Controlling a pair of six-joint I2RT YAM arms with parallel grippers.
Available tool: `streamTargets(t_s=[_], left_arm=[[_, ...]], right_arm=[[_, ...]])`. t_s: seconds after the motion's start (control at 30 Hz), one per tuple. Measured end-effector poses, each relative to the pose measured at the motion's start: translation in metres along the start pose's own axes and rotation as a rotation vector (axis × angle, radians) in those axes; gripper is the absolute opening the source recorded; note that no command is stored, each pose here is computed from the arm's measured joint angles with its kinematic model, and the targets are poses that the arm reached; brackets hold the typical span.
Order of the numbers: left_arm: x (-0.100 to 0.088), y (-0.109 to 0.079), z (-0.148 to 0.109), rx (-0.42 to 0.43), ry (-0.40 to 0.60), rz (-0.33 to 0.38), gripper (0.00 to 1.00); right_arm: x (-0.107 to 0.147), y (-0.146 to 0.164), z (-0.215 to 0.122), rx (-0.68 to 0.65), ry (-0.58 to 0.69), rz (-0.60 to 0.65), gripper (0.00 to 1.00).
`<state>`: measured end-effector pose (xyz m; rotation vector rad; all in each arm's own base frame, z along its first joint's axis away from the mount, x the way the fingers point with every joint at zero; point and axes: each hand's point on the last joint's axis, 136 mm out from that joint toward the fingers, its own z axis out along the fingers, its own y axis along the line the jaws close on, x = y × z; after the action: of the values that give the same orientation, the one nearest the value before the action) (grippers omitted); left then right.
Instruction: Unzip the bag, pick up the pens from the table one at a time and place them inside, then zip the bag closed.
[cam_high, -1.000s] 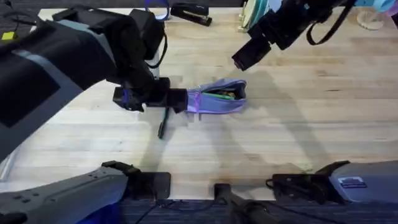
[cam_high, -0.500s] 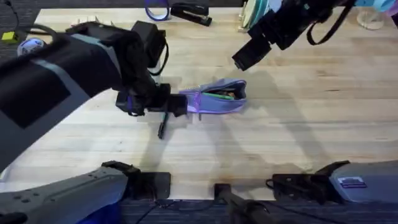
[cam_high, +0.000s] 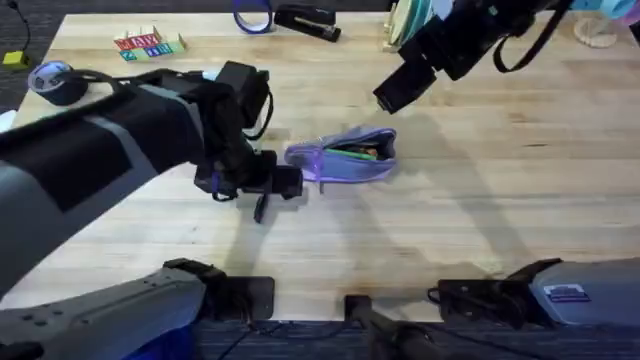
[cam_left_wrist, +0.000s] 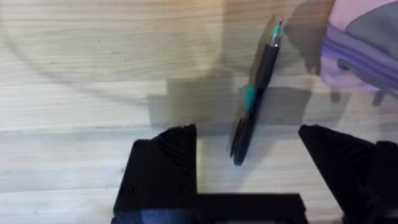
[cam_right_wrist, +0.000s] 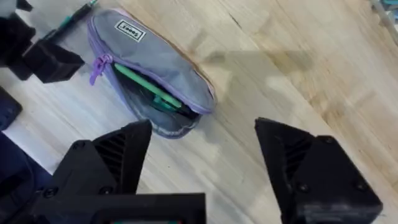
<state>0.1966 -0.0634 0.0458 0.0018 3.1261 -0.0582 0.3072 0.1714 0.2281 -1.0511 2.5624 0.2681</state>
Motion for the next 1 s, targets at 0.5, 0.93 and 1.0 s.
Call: streamTargets(t_s=[0.5,0.93,1.0], left_arm=[[0.005,0.000,0.015,-0.007,0.056,-0.002,0.994],[0.005,0.000,0.015,-0.005,0.057,-0.004,0.715],[0.005,-0.001,0.015,0.000,0.057,-0.006,0.594]], right_arm=[[0.000,0.000,0.000,0.000,0.000,0.000,0.995],[0.000,0.000,0.000,0.000,0.000,0.000,0.996],[0.000,0.000,0.000,0.000,0.000,0.000,0.996]])
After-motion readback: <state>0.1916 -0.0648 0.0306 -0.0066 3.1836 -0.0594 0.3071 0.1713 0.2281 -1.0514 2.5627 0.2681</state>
